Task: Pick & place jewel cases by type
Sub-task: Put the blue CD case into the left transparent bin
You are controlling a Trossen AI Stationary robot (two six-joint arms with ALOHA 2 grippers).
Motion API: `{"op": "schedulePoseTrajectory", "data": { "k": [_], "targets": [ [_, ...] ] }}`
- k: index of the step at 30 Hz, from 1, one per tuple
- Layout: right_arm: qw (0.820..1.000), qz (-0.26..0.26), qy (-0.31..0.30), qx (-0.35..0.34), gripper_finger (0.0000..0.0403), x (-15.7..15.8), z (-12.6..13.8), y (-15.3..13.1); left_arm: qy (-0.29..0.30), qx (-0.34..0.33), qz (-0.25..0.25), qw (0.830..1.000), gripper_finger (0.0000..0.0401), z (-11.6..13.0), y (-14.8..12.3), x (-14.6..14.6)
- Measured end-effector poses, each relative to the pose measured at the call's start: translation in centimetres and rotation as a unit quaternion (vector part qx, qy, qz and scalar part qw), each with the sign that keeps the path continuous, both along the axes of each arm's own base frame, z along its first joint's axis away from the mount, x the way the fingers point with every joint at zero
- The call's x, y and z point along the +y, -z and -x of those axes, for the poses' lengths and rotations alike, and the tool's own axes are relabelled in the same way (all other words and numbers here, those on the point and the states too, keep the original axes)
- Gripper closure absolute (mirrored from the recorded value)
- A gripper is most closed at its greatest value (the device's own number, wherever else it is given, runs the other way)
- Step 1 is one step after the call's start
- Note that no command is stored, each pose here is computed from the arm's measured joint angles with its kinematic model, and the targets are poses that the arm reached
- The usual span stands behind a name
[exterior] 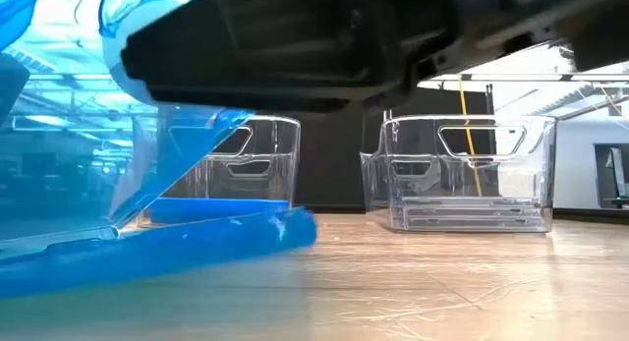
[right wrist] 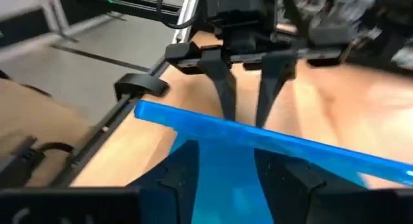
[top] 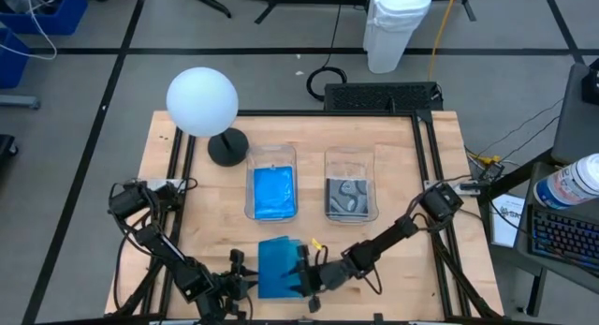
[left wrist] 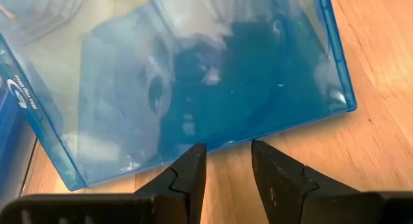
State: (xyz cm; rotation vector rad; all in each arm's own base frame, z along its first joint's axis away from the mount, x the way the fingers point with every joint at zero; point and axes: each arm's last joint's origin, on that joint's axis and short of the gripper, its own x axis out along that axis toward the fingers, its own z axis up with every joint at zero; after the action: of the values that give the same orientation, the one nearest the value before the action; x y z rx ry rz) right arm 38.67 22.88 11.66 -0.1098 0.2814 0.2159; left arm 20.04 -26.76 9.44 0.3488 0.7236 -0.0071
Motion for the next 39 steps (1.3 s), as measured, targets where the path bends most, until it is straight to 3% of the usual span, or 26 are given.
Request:
{"op": "schedulePoseTrajectory", "data": {
  "k": [10, 17, 27, 33, 39],
  "targets": [
    [0.983, 0.155, 0.093, -0.031, 0.0245, 1.6, 1.5, -0.1, -0.001, 0.001, -0.001, 1.0, 0.027, -0.2, 0.0, 0.1],
    [0.97, 0.21, 0.112, -0.04, 0.0244, 2.3, 2.2, -0.2, 0.011, 0.008, -0.004, 1.0, 0.027, -0.2, -0.1, 0.1],
    [0.974, 0.189, 0.112, -0.064, 0.0245, 3.0, 2.4, -0.8, 0.029, 0.013, -0.017, 0.999, 0.027, 0.3, -0.4, -0.1],
    [0.966, 0.199, 0.148, -0.066, 0.0245, 3.6, 3.1, -0.9, 0.042, 0.011, -0.017, 0.999, 0.027, 1.3, -1.9, -0.2],
    [0.983, 0.117, 0.129, -0.062, 0.0245, 3.6, 2.8, -0.9, 0.044, 0.013, -0.013, 0.999, 0.027, 1.3, -2.2, -0.1]
  ]
}}
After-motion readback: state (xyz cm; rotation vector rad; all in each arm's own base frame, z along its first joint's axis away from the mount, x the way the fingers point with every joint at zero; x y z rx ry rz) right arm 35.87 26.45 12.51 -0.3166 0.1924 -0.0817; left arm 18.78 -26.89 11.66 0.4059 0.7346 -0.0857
